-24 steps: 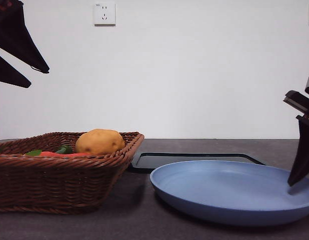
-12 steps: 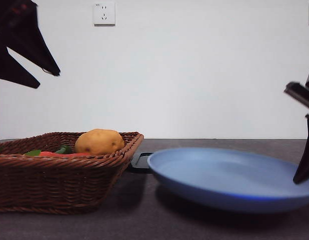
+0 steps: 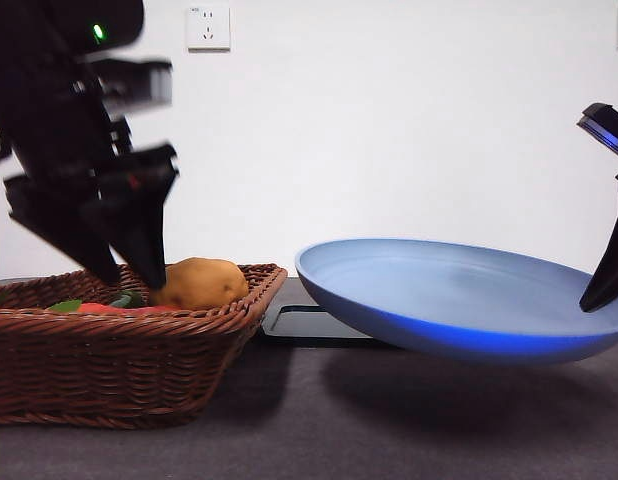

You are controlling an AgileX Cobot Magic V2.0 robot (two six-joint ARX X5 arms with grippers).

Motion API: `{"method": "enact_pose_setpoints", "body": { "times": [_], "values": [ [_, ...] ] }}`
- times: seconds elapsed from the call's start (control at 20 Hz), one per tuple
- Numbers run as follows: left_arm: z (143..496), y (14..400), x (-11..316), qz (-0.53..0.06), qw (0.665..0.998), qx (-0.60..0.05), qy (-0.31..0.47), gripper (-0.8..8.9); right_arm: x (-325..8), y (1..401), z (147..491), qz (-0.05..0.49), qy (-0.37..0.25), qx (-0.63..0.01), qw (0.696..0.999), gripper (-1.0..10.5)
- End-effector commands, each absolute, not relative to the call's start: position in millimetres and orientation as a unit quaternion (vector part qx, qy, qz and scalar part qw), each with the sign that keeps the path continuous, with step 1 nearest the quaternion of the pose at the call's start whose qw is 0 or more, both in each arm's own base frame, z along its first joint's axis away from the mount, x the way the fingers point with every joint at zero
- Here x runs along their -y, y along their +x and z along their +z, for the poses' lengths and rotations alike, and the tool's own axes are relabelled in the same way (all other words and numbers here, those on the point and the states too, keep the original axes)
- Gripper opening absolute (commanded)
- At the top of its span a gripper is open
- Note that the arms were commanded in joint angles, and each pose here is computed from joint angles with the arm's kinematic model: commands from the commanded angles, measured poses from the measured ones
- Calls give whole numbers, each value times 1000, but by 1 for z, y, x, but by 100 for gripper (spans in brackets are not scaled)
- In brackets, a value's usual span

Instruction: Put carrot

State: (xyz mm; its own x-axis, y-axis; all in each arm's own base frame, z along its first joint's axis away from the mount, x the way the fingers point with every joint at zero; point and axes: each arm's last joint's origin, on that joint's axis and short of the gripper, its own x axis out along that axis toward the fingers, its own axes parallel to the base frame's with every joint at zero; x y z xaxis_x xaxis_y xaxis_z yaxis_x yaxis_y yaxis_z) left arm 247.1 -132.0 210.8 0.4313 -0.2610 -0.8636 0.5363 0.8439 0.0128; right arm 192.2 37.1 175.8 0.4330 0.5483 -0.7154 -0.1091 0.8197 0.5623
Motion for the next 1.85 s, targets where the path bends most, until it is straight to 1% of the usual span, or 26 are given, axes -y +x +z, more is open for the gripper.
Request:
{"method": "enact_pose_setpoints", "body": {
  "times": [0.05, 0.25, 0.45, 0.5, 0.65, 0.7, 0.9, 1.1, 1.2, 1.3, 1.35, 1.45, 1.5, 1.55, 1.6, 1.7, 1.85],
  "values": [
    [197, 255, 139, -250, 819, -488, 167, 316, -38, 195, 179, 207, 222, -486, 820, 4],
    [176, 262, 143, -249, 802, -515, 171, 316, -38, 195, 179, 205, 221, -486, 821, 4],
    [172, 263, 144, -249, 798, -521, 173, 306, -38, 196, 179, 205, 221, -485, 821, 4],
    [172, 263, 144, -249, 798, -522, 173, 280, -38, 196, 179, 205, 221, -485, 821, 4],
    [172, 263, 144, -249, 797, -522, 173, 125, -38, 196, 179, 205, 221, -485, 821, 4],
    [172, 263, 144, -248, 796, -524, 173, 104, -38, 196, 179, 205, 221, -485, 821, 4],
    [185, 266, 146, -246, 789, -535, 175, 99, -38, 196, 179, 205, 221, -485, 821, 4],
    [221, 275, 151, -248, 799, -522, 166, 99, -38, 196, 179, 205, 221, -485, 821, 4],
    [246, 278, 155, -275, 801, -511, 146, 99, -38, 196, 179, 205, 221, -485, 821, 4],
    [271, 280, 160, -331, 796, -496, 106, 99, -38, 196, 179, 205, 221, -485, 821, 4],
    [283, 280, 165, -373, 788, -484, 71, 99, -38, 196, 179, 205, 221, -485, 821, 4],
    [301, 277, 183, -483, 759, -437, 16, 99, -38, 196, 179, 205, 221, -485, 821, 4],
    [305, 275, 193, -518, 748, -415, -4, 99, -38, 196, 179, 205, 222, -485, 821, 4],
    [309, 272, 205, -544, 743, -391, -7, 99, -38, 196, 179, 205, 222, -485, 821, 4],
    [311, 267, 217, -553, 746, -371, 7, 99, -38, 196, 179, 205, 222, -485, 820, 4],
    [309, 255, 242, -538, 766, -347, 50, 99, -38, 195, 179, 205, 223, -486, 820, 4],
    [296, 238, 273, -508, 783, -343, 105, 99, -38, 195, 179, 206, 223, -486, 819, 4]
  ]
}}
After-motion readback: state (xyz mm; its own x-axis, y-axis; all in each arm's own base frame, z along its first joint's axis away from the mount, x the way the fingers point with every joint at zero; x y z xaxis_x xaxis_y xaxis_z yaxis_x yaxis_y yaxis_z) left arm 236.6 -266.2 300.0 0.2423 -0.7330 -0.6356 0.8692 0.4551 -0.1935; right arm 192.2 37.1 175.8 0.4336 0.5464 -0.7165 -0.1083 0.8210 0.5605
